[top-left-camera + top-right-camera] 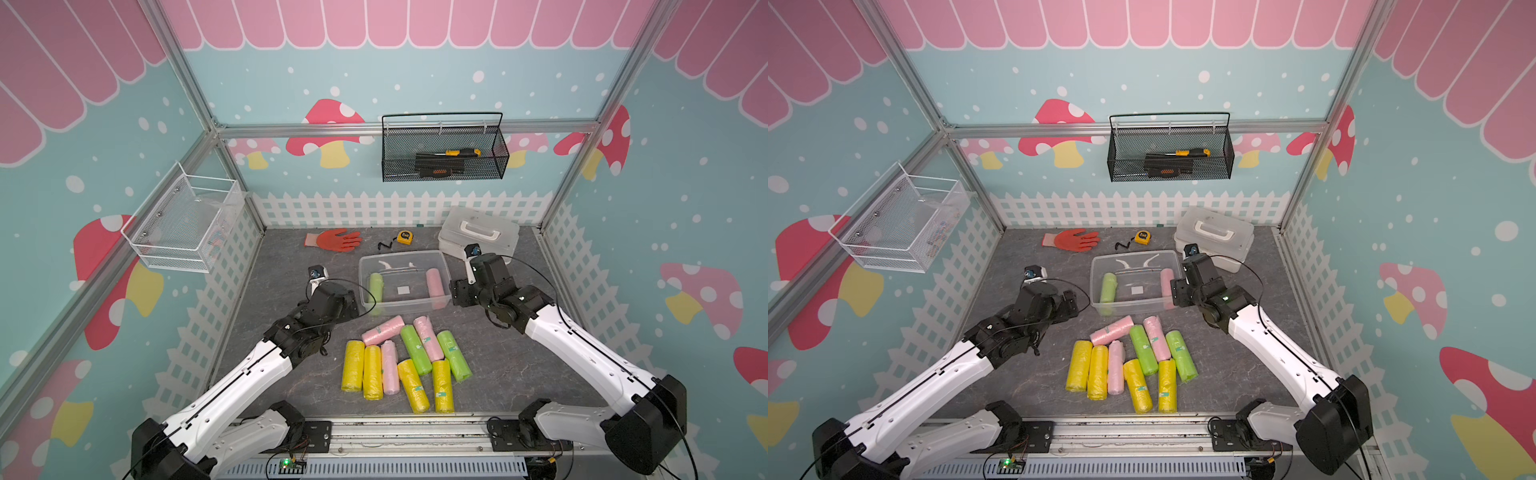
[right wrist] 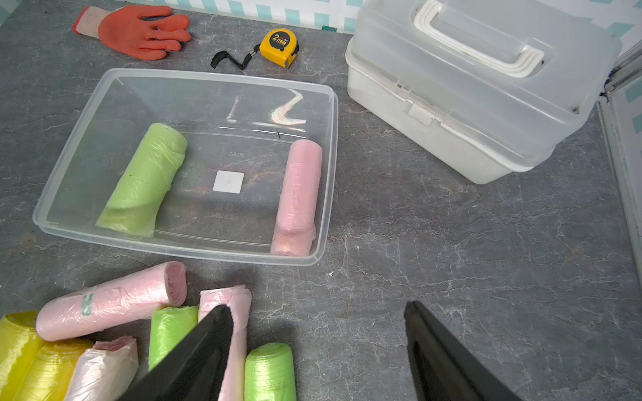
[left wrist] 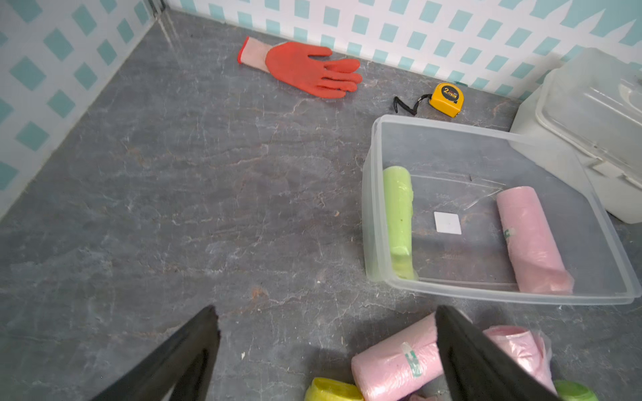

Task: Put the roll of trash bags into the storage box
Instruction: Pick up the roll of trash bags from the center of the board.

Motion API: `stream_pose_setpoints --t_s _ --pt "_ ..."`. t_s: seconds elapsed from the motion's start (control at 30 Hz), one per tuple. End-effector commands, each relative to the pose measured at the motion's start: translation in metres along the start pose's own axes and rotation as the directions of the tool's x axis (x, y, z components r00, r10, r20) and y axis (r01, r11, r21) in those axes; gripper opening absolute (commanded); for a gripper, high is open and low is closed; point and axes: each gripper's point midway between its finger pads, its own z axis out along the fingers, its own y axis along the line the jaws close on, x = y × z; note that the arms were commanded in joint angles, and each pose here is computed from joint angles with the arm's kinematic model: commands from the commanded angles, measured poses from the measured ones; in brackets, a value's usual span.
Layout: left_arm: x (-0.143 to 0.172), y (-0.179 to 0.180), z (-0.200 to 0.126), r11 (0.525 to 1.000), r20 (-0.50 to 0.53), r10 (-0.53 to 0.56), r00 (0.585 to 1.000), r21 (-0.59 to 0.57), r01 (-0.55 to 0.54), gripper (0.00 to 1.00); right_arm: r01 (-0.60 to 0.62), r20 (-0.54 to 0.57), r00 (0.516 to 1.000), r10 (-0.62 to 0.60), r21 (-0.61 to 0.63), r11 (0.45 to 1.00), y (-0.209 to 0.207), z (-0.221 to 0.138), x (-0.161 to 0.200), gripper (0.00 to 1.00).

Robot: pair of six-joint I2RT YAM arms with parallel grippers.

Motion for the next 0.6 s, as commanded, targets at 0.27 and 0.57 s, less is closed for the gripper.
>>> stream_pose_setpoints --t_s 0.27,0.57 --pt "-0.049 0.000 -0.034 0.994 0.210 -0.075 0.975 0.093 0.057 0.99 -0.075 -0.038 0.997 0.071 -0.097 0.992 0.004 -0.033 0.033 0.77" --pt "-0.047 -0.001 -0.031 0.995 0.197 -0.073 0.978 0.083 0.058 0.99 -0.047 -0.133 0.991 0.027 -0.143 0.989 -0.006 -0.036 0.127 0.78"
